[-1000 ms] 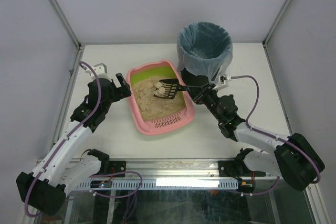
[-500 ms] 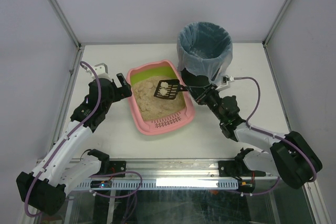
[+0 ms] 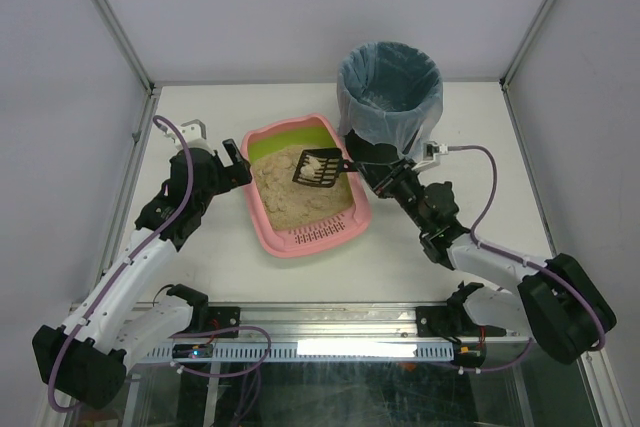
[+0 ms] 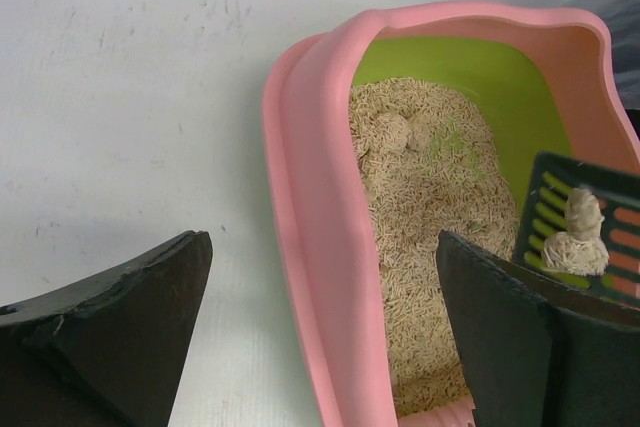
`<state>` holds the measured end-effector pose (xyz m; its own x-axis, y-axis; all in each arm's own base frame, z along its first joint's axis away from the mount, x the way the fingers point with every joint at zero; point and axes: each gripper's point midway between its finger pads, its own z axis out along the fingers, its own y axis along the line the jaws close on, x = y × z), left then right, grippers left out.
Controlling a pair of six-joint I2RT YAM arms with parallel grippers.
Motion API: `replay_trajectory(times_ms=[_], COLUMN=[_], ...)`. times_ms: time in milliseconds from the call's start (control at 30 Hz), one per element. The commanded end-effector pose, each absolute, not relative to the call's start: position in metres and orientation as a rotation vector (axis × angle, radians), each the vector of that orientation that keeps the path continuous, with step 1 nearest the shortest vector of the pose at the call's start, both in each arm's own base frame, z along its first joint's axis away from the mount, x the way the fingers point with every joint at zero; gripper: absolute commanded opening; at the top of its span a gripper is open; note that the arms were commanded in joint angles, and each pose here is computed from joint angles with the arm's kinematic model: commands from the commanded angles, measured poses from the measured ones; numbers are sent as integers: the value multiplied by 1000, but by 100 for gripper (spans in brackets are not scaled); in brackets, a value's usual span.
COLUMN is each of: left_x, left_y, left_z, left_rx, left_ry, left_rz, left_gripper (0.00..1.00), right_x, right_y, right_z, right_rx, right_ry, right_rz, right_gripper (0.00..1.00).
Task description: Clean the litter box
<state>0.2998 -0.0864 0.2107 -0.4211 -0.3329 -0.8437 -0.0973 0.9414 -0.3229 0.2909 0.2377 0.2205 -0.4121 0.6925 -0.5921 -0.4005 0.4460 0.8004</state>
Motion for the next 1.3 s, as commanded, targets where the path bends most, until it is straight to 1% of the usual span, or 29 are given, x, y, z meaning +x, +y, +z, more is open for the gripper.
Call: replay_trajectory(times_ms=[0, 67, 100, 200, 233, 333, 367, 433, 467, 533, 600, 667, 733, 833, 867, 900, 967, 1033, 1067, 1100, 1200, 1267], left_x=[309, 309, 309, 307, 308, 309, 308, 307, 308, 309, 310, 308, 309, 310, 310, 309, 309, 310, 309, 309, 308, 309], left_y=[-89, -91, -91, -90, -90, -91, -90, -89, -88, -90, -92, -91, -90, -93, -92, -91, -90, -90, -90, -89, -87, -89], left_z=[230, 232, 231, 230, 231, 231, 230, 230, 230, 231, 231, 229, 229, 230, 230, 229, 229, 232, 232, 232, 231, 232], left_rx=[-304, -293, -294, -306, -305, -295, -298, -305, -309, -299, -292, -301, -303, -289, -290, -297, -302, -297, -295, -298, -312, -302], left_ry=[1936, 1938, 1939, 1936, 1933, 1937, 1938, 1934, 1932, 1938, 1941, 1942, 1941, 1946, 1945, 1944, 1940, 1936, 1935, 1933, 1928, 1932], left_rz=[-310, -317, -319, -317, -318, -318, -318, -319, -316, -318, -325, -324, -321, -330, -331, -329, -324, -322, -324, -323, -319, -324], left_gripper=[99, 99, 99, 99, 99, 99, 99, 99, 99, 99, 99, 99, 99, 99, 99, 99, 99, 99, 99, 99, 99, 99], right_x=[283, 294, 295, 281, 282, 295, 295, 280, 279, 289, 294, 283, 279, 295, 296, 291, 283, 293, 298, 299, 284, 292], right_y=[258, 226, 221, 262, 261, 221, 224, 260, 267, 244, 223, 249, 265, 222, 223, 240, 265, 244, 229, 226, 263, 246], right_z=[256, 248, 249, 262, 259, 248, 252, 261, 262, 251, 246, 256, 256, 248, 255, 260, 268, 258, 253, 255, 266, 258], right_rx=[154, 311, 332, 136, 137, 326, 313, 175, 129, 228, 326, 207, 124, 312, 317, 245, 120, 226, 305, 314, 156, 243], right_ry=[1491, 1469, 1452, 1484, 1494, 1469, 1459, 1487, 1490, 1496, 1476, 1491, 1519, 1475, 1456, 1476, 1485, 1490, 1476, 1451, 1460, 1457], right_rz=[1296, 1249, 1257, 1328, 1296, 1236, 1260, 1338, 1323, 1246, 1234, 1285, 1261, 1207, 1243, 1293, 1306, 1250, 1255, 1281, 1360, 1307], right_gripper=[0, 0, 0, 0, 0, 0, 0, 0, 0, 0, 0, 0, 0, 0, 0, 0, 0, 0, 0, 0, 0, 0])
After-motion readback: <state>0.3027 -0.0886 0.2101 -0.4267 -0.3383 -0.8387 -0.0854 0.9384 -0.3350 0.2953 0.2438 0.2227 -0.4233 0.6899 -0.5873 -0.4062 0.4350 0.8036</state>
